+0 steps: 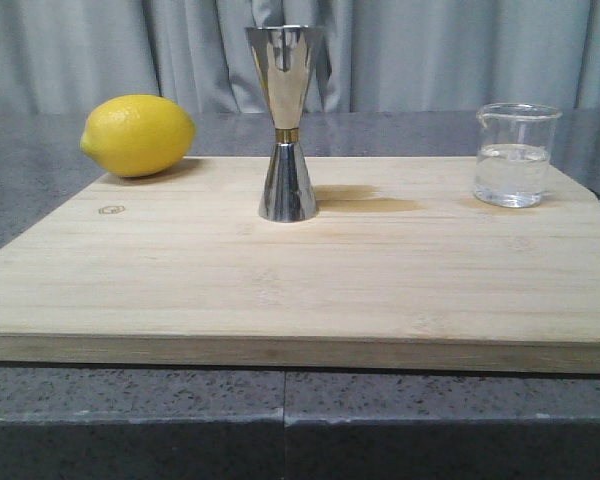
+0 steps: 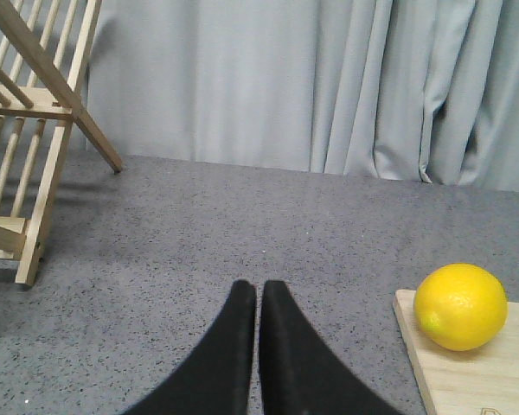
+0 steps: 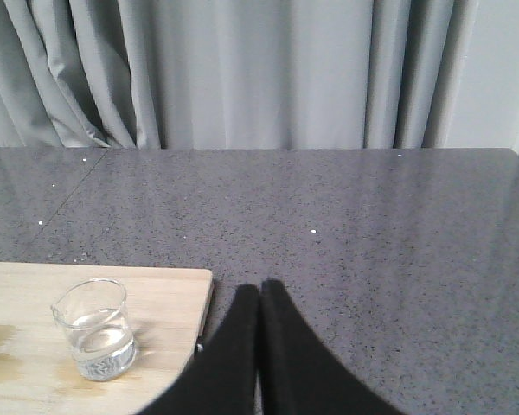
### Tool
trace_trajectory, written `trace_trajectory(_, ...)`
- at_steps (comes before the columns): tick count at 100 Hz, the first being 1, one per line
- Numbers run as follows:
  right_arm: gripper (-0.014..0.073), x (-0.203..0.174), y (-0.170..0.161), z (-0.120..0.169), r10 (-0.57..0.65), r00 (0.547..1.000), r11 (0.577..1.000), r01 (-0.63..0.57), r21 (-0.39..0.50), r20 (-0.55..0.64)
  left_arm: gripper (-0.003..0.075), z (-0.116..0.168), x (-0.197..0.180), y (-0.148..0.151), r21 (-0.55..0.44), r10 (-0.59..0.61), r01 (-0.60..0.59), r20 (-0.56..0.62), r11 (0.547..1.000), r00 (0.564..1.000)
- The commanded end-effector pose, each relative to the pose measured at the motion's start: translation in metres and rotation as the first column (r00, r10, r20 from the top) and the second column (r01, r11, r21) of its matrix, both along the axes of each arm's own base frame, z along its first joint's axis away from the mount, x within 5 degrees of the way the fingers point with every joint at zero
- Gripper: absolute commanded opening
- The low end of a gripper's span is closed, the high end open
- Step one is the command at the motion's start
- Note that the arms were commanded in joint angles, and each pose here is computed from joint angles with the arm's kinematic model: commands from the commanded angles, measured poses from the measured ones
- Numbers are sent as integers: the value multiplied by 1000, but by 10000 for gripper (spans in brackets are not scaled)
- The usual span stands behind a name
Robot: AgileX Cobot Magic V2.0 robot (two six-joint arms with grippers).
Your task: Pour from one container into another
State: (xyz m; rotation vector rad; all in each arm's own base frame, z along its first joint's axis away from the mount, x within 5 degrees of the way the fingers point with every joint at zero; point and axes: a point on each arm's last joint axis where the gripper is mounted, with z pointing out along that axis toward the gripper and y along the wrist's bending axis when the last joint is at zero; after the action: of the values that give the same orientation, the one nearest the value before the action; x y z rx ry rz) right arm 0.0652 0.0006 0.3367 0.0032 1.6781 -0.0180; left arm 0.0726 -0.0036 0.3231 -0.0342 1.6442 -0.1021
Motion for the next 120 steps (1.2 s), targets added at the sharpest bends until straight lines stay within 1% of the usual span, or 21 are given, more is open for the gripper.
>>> trace_trajectory(1,-71,1,-1,18,-11,995,1000,13,-12,96,-19,17,1,0,-10,-2,3,96,1000,995)
trace_trajectory(24,-71,1,-1,18,-11,995,1000,13,-13,95,-18,18,1,0,-5,-1,2,105,1000,994)
trace_trajectory(30,-38,1,-1,17,-11,996,1000,12,-13,91,11,18,1,0,11,4,-5,103,1000,995)
trace_trajectory(33,3,1,-1,17,-11,996,1000,12,-11,91,62,18,1,1,21,7,-9,102,1000,995)
trace_trajectory(35,47,1,-1,17,-11,996,1000,12,-11,91,90,18,1,1,26,9,-11,102,1000,995)
trace_trajectory(37,99,1,-1,17,-11,996,1000,12,-11,91,139,18,1,1,32,12,-15,100,999,995)
trace_trajectory(40,179,1,-1,18,-13,996,1000,15,-17,92,235,17,2,2,41,18,-22,99,999,995)
trace_trajectory(42,243,1,-1,18,-14,996,1000,16,-22,92,276,17,2,2,41,20,-24,97,999,995)
trace_trajectory(43,286,2,-2,17,-15,996,1000,17,-26,87,318,17,2,2,41,20,-24,97,999,995)
trace_trajectory(44,308,2,-2,17,-16,996,999,18,-28,87,339,17,2,2,41,20,-24,97,999,995)
trace_trajectory(47,391,2,-2,17,-17,997,999,19,-34,82,440,17,2,2,41,20,-24,95,999,995)
trace_trajectory(49,448,2,-2,16,-17,997,999,19,-34,80,476,17,2,2,41,20,-24,95,999,995)
trace_trajectory(50,483,2,-2,16,-17,997,999,19,-34,80,508,17,2,2,41,20,-24,95,999,995)
trace_trajectory(54,555,2,-2,16,-17,997,999,19,-34,80,582,17,2,2,41,20,-24,95,999,995)
trace_trajectory(57,609,2,-2,16,-17,997,999,19,-34,80,613,17,2,2,41,20,-24,95,999,995)
trace_trajectory(59,626,2,-2,16,-17,997,999,19,-34,80,627,17,2,2,41,20,-24,95,999,995)
trace_trajectory(62,655,2,-2,16,-17,997,999,19,-34,80,633,17,2,2,41,20,-24,95,999,995)
trace_trajectory(67,668,2,-2,16,-17,997,999,19,-34,80,629,17,2,2,41,20,-24,95,999,995)
trace_trajectory(85,668,2,-2,16,-17,997,999,19,-34,80,629,17,2,2,32,19,-22,97,999,995)
trace_trajectory(96,668,2,-2,16,-17,997,999,19,-34,80,629,20,2,2,29,19,-23,131,999,991)
trace_trajectory(120,668,2,-2,16,-17,997,999,19,-34,80,629,20,2,2,29,19,-23,125,999,992)
